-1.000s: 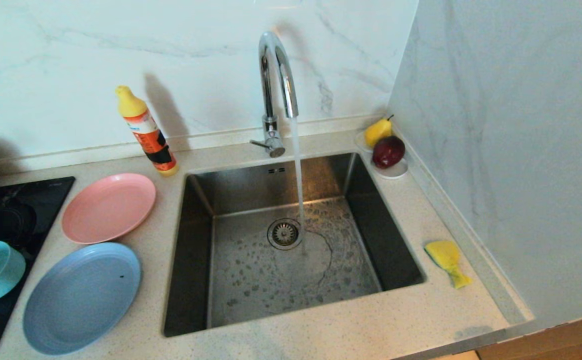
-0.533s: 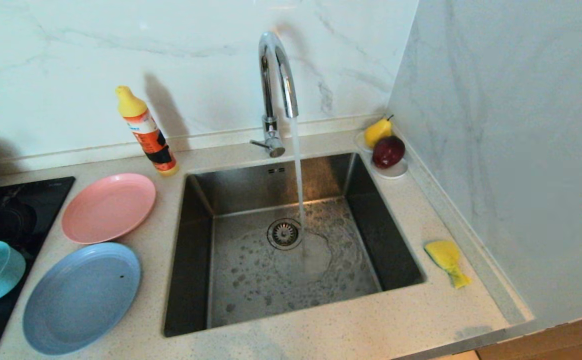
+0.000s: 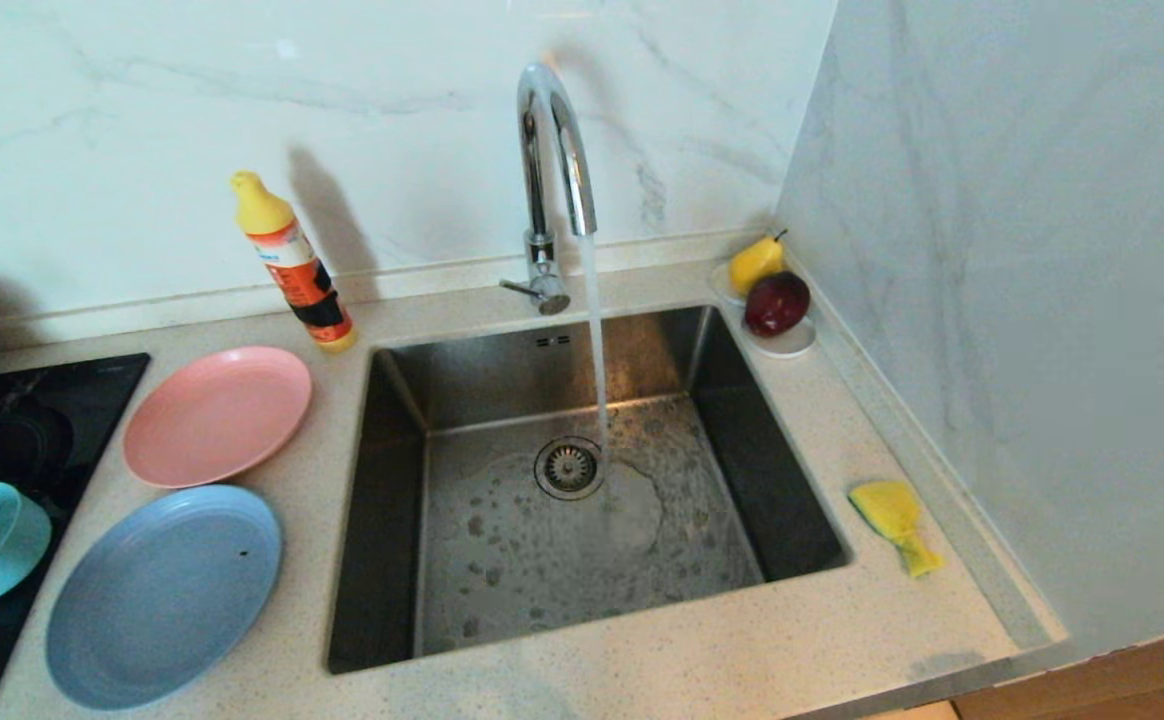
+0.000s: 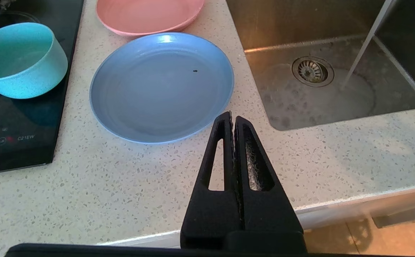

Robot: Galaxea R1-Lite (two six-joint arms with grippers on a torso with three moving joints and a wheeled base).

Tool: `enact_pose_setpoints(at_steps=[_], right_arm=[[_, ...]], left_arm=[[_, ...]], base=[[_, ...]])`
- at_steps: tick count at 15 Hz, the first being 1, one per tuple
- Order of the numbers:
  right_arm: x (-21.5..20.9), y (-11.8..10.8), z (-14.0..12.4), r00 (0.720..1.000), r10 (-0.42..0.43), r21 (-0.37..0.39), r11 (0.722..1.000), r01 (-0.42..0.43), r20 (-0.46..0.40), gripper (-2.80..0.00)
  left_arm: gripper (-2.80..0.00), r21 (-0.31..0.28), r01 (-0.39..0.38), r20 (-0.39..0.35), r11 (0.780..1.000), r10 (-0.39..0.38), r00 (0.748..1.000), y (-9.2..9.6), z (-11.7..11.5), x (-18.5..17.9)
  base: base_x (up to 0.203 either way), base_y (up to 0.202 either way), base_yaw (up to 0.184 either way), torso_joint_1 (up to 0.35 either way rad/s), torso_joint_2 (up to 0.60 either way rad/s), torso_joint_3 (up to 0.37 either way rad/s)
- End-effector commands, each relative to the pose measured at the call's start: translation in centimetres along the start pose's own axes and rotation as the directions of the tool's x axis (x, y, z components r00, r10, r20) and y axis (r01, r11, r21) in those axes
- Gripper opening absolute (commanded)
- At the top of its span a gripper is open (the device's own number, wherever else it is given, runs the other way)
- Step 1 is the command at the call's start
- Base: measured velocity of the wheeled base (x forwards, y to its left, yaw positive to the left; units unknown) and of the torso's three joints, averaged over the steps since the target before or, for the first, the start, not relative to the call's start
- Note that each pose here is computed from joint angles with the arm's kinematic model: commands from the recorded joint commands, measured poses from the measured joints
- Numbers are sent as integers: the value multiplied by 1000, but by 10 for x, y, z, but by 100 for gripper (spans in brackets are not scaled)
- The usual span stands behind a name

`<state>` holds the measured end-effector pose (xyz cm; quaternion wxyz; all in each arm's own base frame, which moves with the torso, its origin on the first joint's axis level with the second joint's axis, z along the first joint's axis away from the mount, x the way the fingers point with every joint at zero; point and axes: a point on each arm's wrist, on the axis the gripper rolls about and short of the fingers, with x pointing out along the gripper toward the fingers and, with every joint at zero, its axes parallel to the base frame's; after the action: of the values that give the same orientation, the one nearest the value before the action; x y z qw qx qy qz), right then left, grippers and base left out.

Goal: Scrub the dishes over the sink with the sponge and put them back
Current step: Pick up a bowl and the sponge

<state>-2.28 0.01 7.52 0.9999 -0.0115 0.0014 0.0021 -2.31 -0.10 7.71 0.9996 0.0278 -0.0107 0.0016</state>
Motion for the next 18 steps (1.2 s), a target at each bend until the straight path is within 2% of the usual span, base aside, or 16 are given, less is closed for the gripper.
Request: enact_pose_setpoints(at_steps=[1, 12, 18], right_arm=[[0, 0, 0, 1000, -3, 0, 1000, 3, 0, -280], [0, 0, -1, 1000, -6, -29, 1000, 6, -2, -280], [0, 0, 0, 1000, 0, -1, 1000, 0, -1, -280]], left_arm=[[-280, 0, 1, -21, 1000, -1, 1000, 0, -5, 2], [-280, 0, 2, -21, 1000, -2, 1000, 0, -5, 2], [-280, 0, 1, -21, 1000, -1, 1000, 0, -5, 2]], base=[[0, 0, 0, 0, 0, 0], [0, 0, 0, 0, 0, 0], [0, 0, 0, 0, 0, 0]])
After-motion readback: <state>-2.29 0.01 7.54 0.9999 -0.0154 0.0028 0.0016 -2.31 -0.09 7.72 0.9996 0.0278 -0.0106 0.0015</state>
